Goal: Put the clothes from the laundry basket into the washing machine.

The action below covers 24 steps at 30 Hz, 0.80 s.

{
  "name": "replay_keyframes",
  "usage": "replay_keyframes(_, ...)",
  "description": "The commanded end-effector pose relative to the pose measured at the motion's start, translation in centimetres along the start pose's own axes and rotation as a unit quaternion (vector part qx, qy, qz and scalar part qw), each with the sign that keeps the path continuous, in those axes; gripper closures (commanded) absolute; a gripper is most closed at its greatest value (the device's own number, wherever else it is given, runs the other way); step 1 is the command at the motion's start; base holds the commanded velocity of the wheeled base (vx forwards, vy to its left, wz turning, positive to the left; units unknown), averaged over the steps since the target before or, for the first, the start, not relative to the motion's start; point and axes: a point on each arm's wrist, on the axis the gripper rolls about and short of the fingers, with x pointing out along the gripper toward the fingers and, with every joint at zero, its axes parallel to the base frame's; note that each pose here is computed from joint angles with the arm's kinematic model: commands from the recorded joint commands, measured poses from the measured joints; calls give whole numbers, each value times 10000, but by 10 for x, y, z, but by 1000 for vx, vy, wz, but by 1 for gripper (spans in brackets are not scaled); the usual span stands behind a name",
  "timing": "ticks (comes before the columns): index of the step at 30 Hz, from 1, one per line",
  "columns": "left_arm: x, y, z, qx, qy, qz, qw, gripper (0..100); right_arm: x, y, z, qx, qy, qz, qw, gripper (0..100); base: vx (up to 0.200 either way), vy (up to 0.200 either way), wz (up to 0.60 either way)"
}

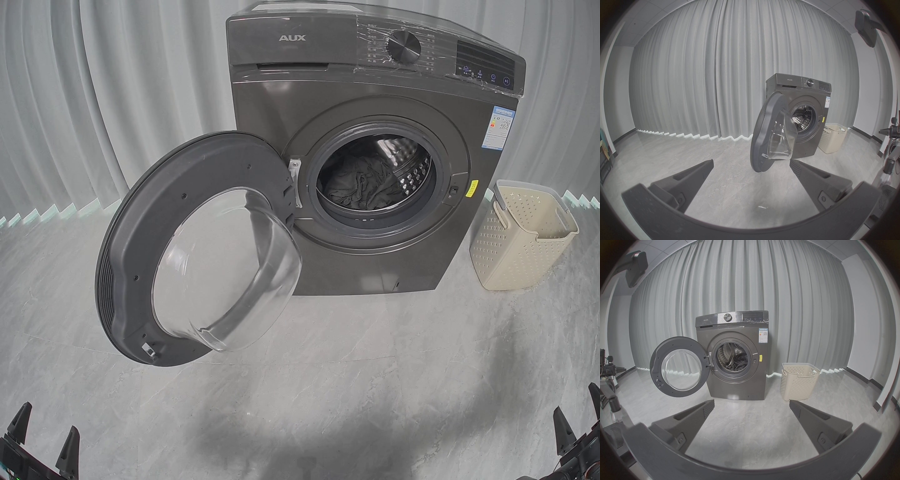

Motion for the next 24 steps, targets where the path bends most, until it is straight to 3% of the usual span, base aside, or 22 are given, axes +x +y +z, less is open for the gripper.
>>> replay_keyframes(1,0,0,-5,-24,-5,-2,10000,0,0,0,-5,-1,17,9,10000,0,0,0,0)
replay_keyframes(4,-2,0,7,-118,-257,-46,9996,0,0,0,-5,-1,25,9,10000,0,0,0,0)
replay_keyframes(6,-13,-1,47,-250,-935,-148,9952,0,0,0,-5,-1,24,17,10000,0,0,0,0)
replay_keyframes(7,-17,-1,59,-248,-1025,-196,9942,0,0,0,-5,-1,24,17,10000,0,0,0,0)
replay_keyframes(9,-15,-1,64,-239,-840,-266,9958,0,0,0,-5,-1,17,9,10000,0,0,0,0)
replay_keyframes(10,-2,-2,64,-240,-211,-515,9982,0,0,0,-5,-1,25,9,10000,0,0,0,0)
replay_keyframes(11,2,-3,64,-236,-63,-587,9980,0,0,0,-5,-1,25,9,10000,0,0,0,0)
replay_keyframes(12,16,-4,64,-261,390,-894,9949,0,0,0,-5,-1,24,17,10000,0,0,0,0)
replay_keyframes(13,23,-5,66,-302,558,-1047,9925,0,0,0,-5,-1,24,17,10000,0,0,0,0)
replay_keyframes(16,50,-7,77,-379,835,-1260,9878,0,0,0,-5,-1,24,17,10000,0,0,0,0)
replay_keyframes(20,62,-8,80,-359,916,-1297,9867,0,0,0,-5,-1,24,17,10000,0,0,0,0)
replay_keyframes(21,87,-9,84,-369,1174,-1462,9816,0,0,0,-5,-1,24,17,10000,0,0,0,0)
replay_keyframes(24,107,-10,88,-375,1182,-1507,9808,0,0,0,-5,-8,24,17,10000,0,0,0,0)
